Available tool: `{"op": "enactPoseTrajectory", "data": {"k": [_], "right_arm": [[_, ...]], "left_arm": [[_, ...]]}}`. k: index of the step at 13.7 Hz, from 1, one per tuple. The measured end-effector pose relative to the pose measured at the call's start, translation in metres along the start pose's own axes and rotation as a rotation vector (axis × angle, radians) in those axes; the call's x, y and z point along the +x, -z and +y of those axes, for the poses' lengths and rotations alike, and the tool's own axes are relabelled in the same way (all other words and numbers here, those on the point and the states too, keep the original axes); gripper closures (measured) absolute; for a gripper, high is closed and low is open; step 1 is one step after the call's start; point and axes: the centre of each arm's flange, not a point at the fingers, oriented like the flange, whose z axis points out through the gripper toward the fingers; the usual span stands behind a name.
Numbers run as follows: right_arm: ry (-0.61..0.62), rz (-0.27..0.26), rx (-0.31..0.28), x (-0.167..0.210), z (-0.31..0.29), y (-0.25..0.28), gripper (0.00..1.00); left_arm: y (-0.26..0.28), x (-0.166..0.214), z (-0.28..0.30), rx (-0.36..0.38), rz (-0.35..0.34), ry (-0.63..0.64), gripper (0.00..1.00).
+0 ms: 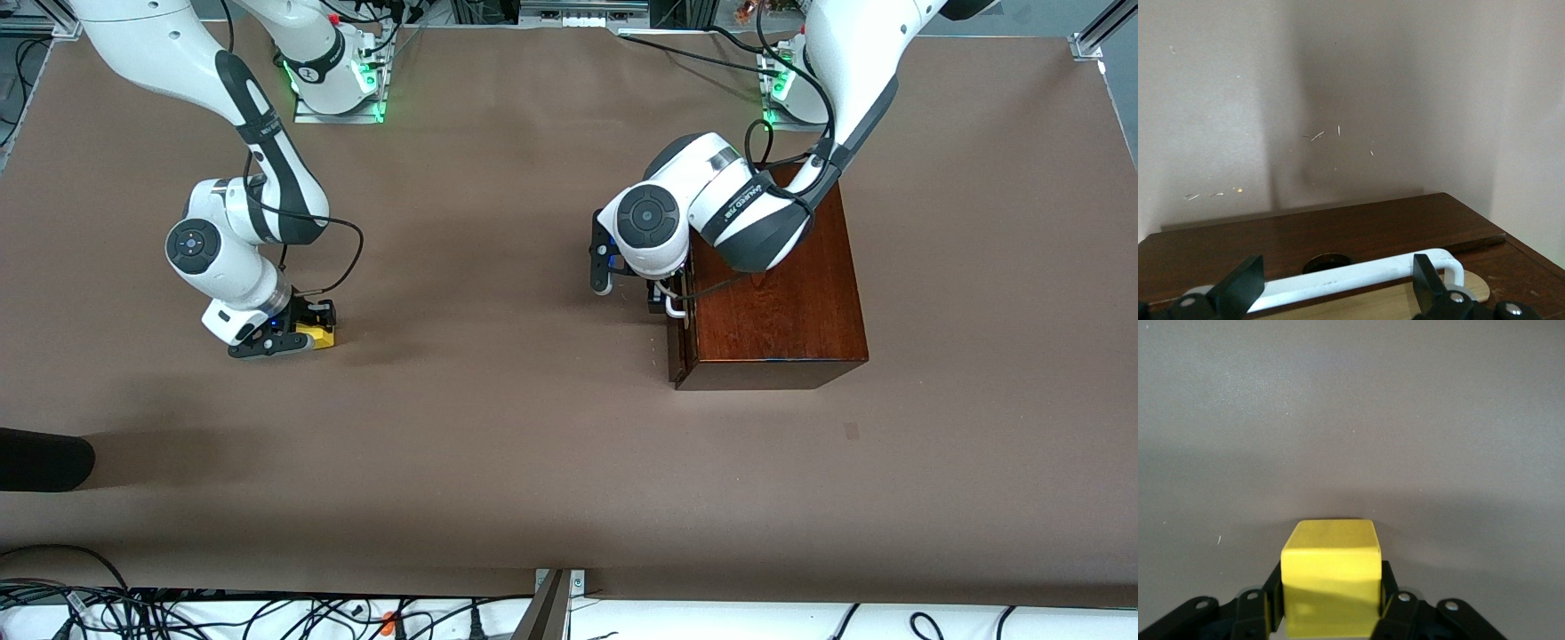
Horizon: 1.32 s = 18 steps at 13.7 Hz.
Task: Open drawer, take yellow block, close drawer
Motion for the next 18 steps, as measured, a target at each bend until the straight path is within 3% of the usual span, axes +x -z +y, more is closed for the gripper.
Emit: {"op": "enactPoseTrajectory", "data": {"k": [4, 7, 9, 12, 16, 18], "right_arm": [[-0.001, 0.029, -0.002, 0.008, 0.001, 0.012, 0.00], [-0.005, 0.019, 0.004, 0.022, 0.004, 0.069, 0.00], [-0.038, -0.016, 0.012, 0.025, 0.005, 0.134, 0.00], [-0.071, -0.040, 0.022, 0.018, -0.005, 0.234, 0.00], [-0.070, -0.065, 0.025, 0.011, -0.013, 0.334, 0.00], [-0.075, -0.103, 0.036, 0.004, -0.012, 0.352, 0.00]], "left_arm": [[0.090, -0.041, 0.008, 0.113, 0.008, 0.167, 0.00], [0.163, -0.088, 0.025, 0.114, -0.029, 0.362, 0.00], [0.198, -0.129, 0.019, 0.117, -0.011, 0.512, 0.00], [0.208, -0.210, -0.012, 0.101, 0.030, 0.678, 0.00], [0.210, -0.323, -0.033, 0.003, 0.162, 0.899, 0.00], [0.224, -0.359, -0.025, 0.005, 0.241, 1.060, 0.00]]}}
